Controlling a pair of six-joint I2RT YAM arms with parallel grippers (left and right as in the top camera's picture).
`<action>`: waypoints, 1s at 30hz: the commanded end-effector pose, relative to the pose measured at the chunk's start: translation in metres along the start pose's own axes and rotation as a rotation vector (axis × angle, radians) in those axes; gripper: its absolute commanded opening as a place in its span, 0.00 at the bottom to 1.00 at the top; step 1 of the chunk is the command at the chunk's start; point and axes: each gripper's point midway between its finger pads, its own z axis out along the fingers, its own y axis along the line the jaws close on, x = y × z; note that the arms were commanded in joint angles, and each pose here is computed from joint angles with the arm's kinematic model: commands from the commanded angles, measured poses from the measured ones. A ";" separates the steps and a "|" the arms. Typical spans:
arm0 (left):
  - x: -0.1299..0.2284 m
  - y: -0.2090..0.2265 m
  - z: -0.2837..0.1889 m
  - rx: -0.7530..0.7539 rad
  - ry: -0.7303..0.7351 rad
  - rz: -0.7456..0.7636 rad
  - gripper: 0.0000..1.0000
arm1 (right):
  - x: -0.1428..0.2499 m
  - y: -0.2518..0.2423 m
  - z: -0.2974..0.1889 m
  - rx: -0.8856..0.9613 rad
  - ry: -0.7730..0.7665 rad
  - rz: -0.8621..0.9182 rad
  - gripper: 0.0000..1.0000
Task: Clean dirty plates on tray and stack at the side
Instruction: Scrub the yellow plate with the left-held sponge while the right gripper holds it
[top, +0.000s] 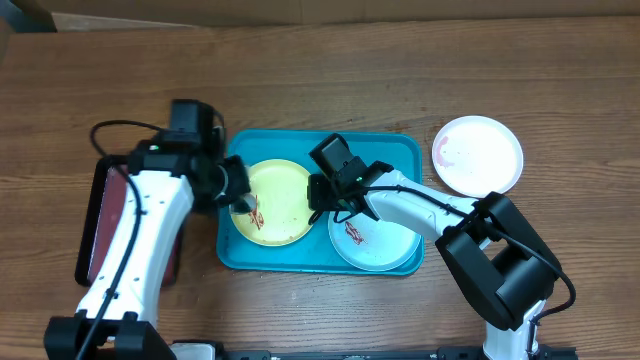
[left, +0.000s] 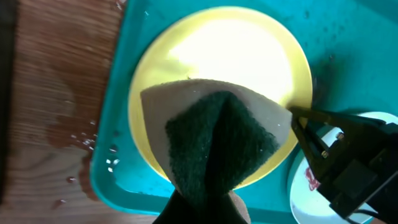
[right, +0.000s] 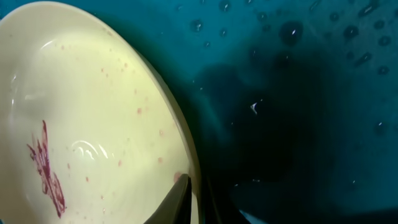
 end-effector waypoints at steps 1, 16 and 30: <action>0.002 -0.002 0.013 -0.039 0.019 -0.080 0.04 | 0.009 -0.007 0.004 0.022 0.035 0.093 0.10; 0.021 -0.017 0.097 -0.119 0.194 -0.119 0.04 | 0.014 -0.002 0.004 -0.001 0.066 0.205 0.04; 0.008 0.050 0.126 -0.479 0.135 -0.036 0.04 | 0.011 -0.008 0.004 0.026 0.044 0.197 0.04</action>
